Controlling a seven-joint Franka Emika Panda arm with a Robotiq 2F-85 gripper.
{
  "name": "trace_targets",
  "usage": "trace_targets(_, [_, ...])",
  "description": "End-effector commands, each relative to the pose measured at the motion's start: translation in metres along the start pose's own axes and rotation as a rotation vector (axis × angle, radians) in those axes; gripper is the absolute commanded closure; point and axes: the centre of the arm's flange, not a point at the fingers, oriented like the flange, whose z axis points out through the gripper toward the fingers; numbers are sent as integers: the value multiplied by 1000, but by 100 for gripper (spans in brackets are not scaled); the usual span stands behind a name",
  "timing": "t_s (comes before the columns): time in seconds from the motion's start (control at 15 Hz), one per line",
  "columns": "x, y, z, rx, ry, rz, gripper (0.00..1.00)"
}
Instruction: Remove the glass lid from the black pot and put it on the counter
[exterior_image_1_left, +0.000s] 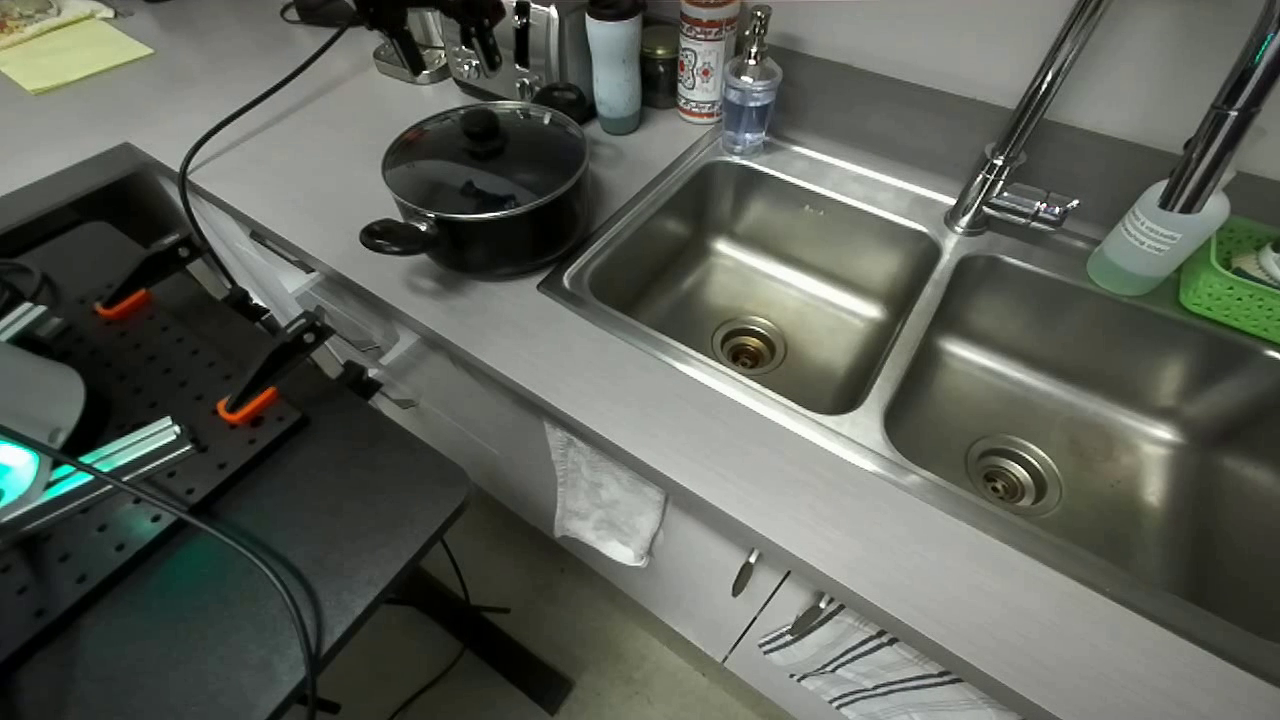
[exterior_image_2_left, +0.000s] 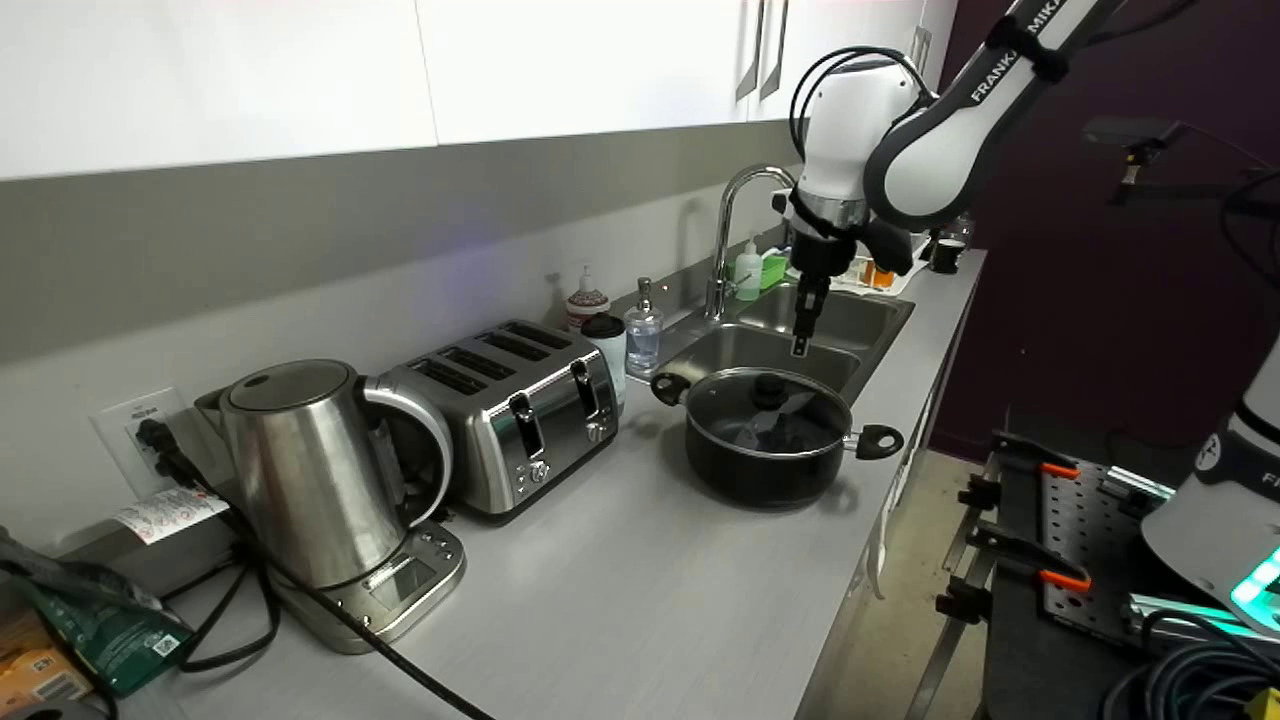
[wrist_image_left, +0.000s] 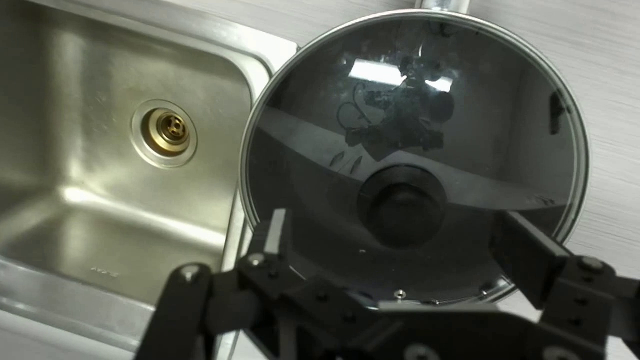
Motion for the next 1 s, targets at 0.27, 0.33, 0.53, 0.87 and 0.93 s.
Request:
trace_targets(0.27, [-10, 25, 51, 58, -8, -126, 0])
trace_targets(0.33, [-11, 29, 55, 65, -16, -131, 0])
trace_targets(0.53, [-11, 40, 70, 89, -38, -149, 0])
trace_targets(0.87, [-4, 33, 72, 87, -29, -196, 0])
trace_targets(0.93, [0, 28, 71, 88, -31, -206, 0])
